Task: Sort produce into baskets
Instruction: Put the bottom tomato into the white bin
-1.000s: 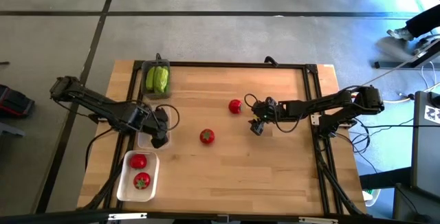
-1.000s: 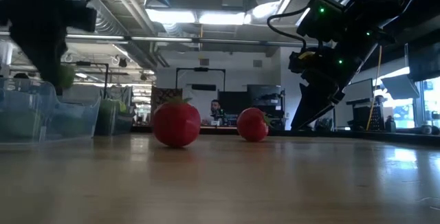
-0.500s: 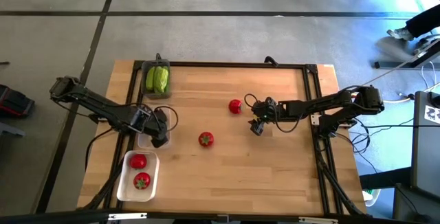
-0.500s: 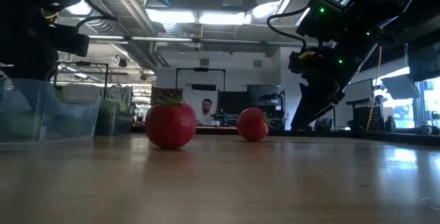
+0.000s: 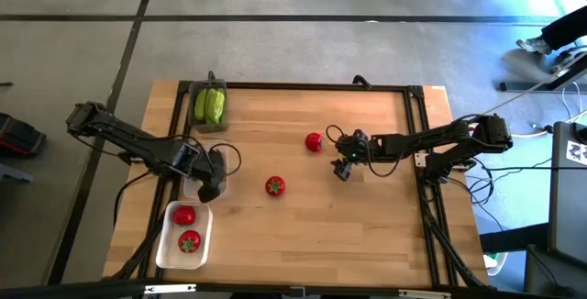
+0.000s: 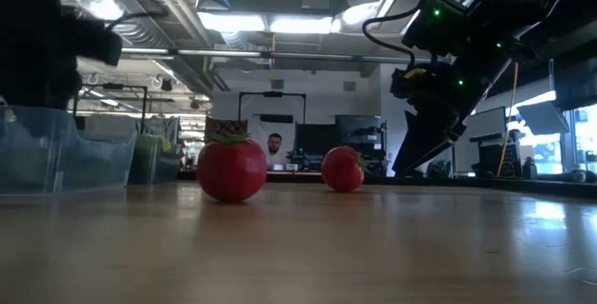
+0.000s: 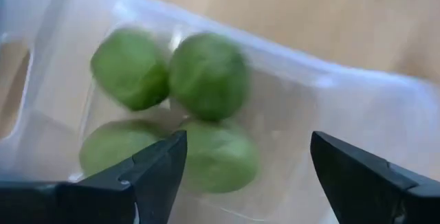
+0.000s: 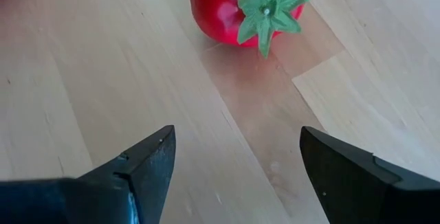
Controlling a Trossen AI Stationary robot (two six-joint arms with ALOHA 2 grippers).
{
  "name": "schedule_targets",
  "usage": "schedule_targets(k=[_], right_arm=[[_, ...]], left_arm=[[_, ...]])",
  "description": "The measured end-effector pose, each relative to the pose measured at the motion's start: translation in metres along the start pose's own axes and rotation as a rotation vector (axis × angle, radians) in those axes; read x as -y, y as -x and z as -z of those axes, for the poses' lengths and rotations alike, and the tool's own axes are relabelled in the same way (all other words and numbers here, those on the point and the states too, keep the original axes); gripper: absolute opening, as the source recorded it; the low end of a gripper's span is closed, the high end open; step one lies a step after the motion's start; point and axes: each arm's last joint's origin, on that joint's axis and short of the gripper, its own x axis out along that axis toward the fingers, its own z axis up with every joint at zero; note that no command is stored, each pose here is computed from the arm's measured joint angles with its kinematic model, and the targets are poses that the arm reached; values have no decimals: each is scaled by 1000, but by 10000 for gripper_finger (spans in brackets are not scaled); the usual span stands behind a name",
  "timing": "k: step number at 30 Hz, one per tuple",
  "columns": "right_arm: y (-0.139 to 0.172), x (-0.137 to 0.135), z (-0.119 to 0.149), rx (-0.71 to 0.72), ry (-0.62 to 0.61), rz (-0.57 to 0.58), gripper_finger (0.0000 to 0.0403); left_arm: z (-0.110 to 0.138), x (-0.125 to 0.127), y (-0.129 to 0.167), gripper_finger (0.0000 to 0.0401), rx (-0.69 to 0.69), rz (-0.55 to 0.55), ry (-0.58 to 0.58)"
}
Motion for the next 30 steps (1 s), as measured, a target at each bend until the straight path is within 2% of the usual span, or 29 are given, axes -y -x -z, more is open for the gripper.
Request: schedule_targets(k=[5, 10, 15, 22, 27, 30], right_arm=[[0, 0, 0, 0, 0, -6, 292], [0, 0, 0, 0, 0, -7, 292], [0, -1, 0, -7, -9, -25, 292], [0, -1, 0, -11, -14, -34, 292], [0, -1, 0, -8, -14, -35, 292], [0, -1, 0, -6, -14, -33, 292]], left_arm=[[-17, 8, 26, 304, 81, 73, -35], [-34, 14, 46, 304, 205, 147, -14], [-44, 20, 50, 304, 314, 204, -79], [-57, 29, 54, 304, 514, 210, -229], [-65, 37, 56, 304, 593, 232, -301], [-69, 43, 53, 304, 595, 280, -313]])
